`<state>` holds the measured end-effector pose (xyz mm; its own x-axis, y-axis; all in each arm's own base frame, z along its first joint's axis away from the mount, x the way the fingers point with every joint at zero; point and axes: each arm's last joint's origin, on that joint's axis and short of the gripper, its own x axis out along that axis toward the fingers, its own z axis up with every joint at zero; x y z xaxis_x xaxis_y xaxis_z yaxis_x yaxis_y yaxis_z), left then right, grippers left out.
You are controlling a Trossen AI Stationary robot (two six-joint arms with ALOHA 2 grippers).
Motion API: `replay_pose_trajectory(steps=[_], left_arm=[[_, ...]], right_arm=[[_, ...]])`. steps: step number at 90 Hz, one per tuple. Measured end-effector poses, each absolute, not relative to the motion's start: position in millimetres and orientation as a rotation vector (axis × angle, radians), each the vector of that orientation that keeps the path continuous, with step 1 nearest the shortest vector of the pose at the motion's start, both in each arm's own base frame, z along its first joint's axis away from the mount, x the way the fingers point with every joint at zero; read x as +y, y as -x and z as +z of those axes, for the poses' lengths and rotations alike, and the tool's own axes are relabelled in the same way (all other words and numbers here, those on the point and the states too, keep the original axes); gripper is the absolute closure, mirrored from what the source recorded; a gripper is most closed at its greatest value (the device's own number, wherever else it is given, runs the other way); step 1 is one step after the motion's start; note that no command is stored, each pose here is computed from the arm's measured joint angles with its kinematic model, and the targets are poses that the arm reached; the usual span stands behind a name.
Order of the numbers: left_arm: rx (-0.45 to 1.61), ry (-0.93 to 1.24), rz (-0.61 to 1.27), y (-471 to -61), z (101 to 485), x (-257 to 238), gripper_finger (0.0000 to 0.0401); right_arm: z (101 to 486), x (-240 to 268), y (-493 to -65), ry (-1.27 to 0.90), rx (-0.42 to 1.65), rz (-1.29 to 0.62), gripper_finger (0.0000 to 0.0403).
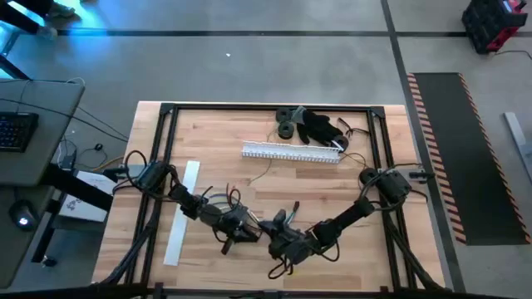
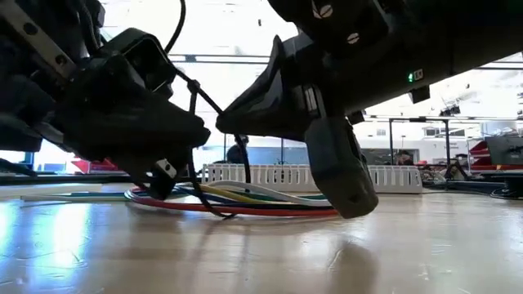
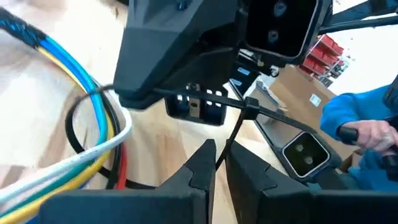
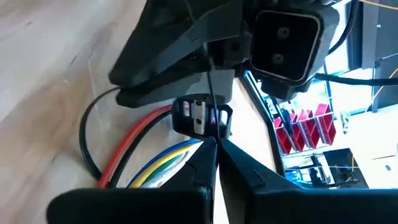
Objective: Ziptie cables
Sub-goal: Wrap the cable wire using a black zip tie
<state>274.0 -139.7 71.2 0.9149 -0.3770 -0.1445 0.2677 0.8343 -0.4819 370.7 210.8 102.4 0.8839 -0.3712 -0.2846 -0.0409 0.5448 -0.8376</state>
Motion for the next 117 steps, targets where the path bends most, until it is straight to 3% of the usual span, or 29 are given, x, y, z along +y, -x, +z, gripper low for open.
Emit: replay_pose_trajectory(steps=[30, 41, 80, 117], left_arm=[[0.227, 0.389, -0.361, -275.3, 71.0, -137.2, 0.0309], [0.211, 0.36, -0.361, -274.6, 71.9, -138.9, 0.0302], [0.121, 0.305, -0.272, -271.5, 77.7, -145.2, 0.0394], [0.15, 0.469, -0.347, -275.8, 79.2, -138.1, 0.0401]], right_arm=[[102.5, 210.5, -371.0, 0.982, 0.463, -0.205, 0.0403], [102.5, 210.5, -371.0, 0.982, 0.463, -0.205, 0.0403], [102.7, 210.3, -370.9, 0.982, 0.464, -0.212, 0.0403], [104.5, 213.1, -370.4, 1.104, 0.463, -0.183, 0.0403]])
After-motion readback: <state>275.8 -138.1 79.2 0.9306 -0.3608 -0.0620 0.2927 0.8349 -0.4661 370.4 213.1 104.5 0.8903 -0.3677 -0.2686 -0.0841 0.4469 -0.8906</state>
